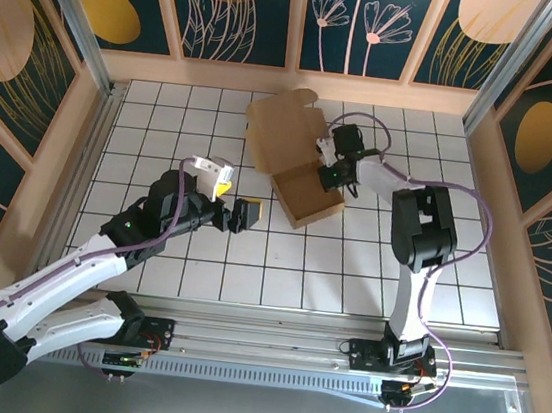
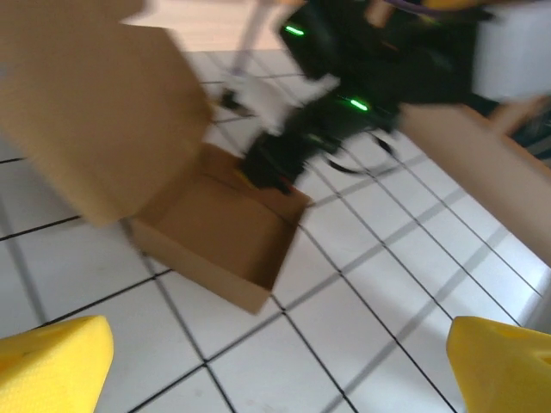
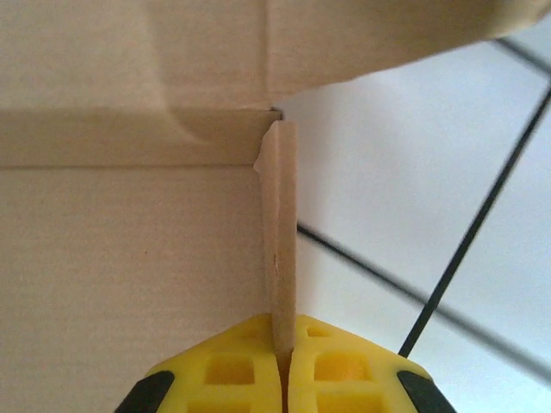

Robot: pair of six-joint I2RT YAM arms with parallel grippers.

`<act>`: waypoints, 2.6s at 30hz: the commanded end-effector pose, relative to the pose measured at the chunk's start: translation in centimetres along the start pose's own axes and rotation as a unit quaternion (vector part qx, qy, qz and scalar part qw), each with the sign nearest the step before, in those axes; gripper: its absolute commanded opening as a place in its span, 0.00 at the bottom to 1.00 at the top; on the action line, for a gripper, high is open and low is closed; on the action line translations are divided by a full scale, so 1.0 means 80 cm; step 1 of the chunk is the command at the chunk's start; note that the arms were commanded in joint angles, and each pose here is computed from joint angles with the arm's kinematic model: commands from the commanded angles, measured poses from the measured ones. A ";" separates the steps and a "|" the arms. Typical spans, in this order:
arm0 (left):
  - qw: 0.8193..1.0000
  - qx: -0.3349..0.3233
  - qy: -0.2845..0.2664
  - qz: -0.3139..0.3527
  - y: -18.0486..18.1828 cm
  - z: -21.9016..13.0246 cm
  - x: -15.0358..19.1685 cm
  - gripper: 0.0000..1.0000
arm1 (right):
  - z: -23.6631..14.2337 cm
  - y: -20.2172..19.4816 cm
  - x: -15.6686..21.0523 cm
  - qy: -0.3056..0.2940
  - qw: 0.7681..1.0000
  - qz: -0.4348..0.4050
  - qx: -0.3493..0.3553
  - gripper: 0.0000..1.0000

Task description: Fold the paper box

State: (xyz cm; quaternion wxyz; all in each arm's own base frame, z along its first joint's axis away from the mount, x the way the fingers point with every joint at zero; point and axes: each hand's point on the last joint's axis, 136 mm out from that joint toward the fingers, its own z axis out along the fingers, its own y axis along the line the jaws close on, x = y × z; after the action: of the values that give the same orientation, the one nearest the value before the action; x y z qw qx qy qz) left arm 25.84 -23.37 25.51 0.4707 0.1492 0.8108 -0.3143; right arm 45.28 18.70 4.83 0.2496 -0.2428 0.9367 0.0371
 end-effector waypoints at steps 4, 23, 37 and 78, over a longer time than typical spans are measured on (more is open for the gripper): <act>0.988 -0.131 -0.007 -0.080 0.053 0.022 -0.012 0.98 | -0.029 -0.002 0.071 0.014 0.945 0.314 0.088 0.00; 0.995 -0.091 0.024 -0.039 0.042 0.078 0.001 0.93 | -0.142 0.036 -0.013 -0.143 0.955 0.258 -0.004 0.54; 0.989 0.112 0.094 -0.013 0.091 0.218 -0.049 0.89 | -0.153 -0.077 -0.061 -0.195 0.942 0.233 -0.140 0.67; 0.993 0.046 0.078 0.081 0.149 0.256 -0.064 0.55 | -0.122 -0.047 -0.088 -0.223 0.969 0.105 -0.031 0.00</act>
State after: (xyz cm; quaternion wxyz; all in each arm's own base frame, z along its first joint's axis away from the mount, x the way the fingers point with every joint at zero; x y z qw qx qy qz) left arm 48.38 -28.95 13.60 0.3598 0.2562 0.8301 -0.3404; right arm 47.67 18.26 15.64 0.4125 -0.1431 0.8809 0.1829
